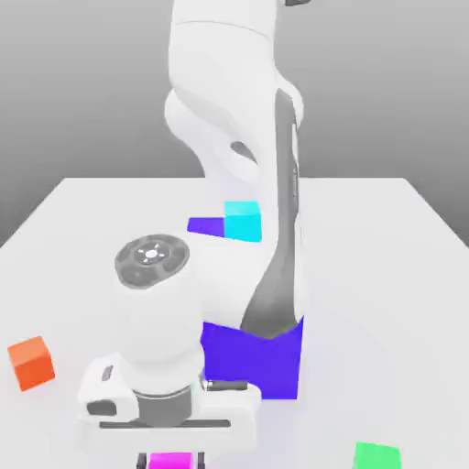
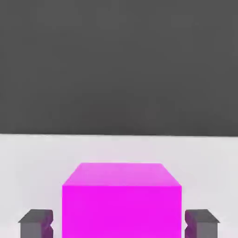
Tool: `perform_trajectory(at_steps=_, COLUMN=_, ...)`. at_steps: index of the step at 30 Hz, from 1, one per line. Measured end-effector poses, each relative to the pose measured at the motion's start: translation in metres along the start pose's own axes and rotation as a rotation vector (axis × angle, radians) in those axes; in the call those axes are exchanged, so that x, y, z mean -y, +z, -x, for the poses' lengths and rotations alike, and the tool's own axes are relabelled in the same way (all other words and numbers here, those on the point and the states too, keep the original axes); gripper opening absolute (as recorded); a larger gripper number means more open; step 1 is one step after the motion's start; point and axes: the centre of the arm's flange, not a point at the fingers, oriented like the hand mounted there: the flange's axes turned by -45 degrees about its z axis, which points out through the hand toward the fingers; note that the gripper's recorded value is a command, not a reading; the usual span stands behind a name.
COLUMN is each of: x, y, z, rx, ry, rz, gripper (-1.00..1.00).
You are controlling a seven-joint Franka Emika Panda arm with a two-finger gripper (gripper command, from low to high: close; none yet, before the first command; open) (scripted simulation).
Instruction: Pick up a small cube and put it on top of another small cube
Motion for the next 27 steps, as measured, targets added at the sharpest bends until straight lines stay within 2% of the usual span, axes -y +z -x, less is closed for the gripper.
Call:
perform_trajectory(at_steps=1, x=0.000, y=0.000, z=0.000, rx=0.000, ry=0.000, rz=0.000, gripper=-1.00)
perform_trajectory(at_steps=2, x=0.004, y=0.007, z=0.004, rx=0.055, ry=-0.035, rz=-0.008, gripper=-1.00)
perform_trajectory(at_steps=4, x=0.000, y=-0.007, z=0.000, rx=0.006, ry=-0.006, rz=0.001, gripper=-1.00)
perform_trajectory(at_steps=8, x=0.010, y=-0.052, z=-0.002, rx=-0.003, ry=-0.034, rz=-0.003, gripper=-1.00)
perform_trajectory(at_steps=15, x=0.121, y=-0.070, z=-0.018, rx=0.017, ry=-0.447, rz=-0.025, gripper=-1.00)
perform_trajectory(at_steps=21, x=0.219, y=-0.098, z=-0.014, rx=0.002, ry=-0.817, rz=-0.007, gripper=-1.00)
perform_trajectory(at_steps=25, x=0.242, y=-0.066, z=-0.012, rx=-0.006, ry=-0.905, rz=0.004, gripper=-1.00)
perform_trajectory(at_steps=26, x=0.243, y=-0.052, z=-0.012, rx=-0.006, ry=-0.908, rz=0.004, gripper=1.00)
perform_trajectory(at_steps=27, x=0.243, y=-0.052, z=-0.012, rx=-0.006, ry=-0.908, rz=0.004, gripper=1.00)
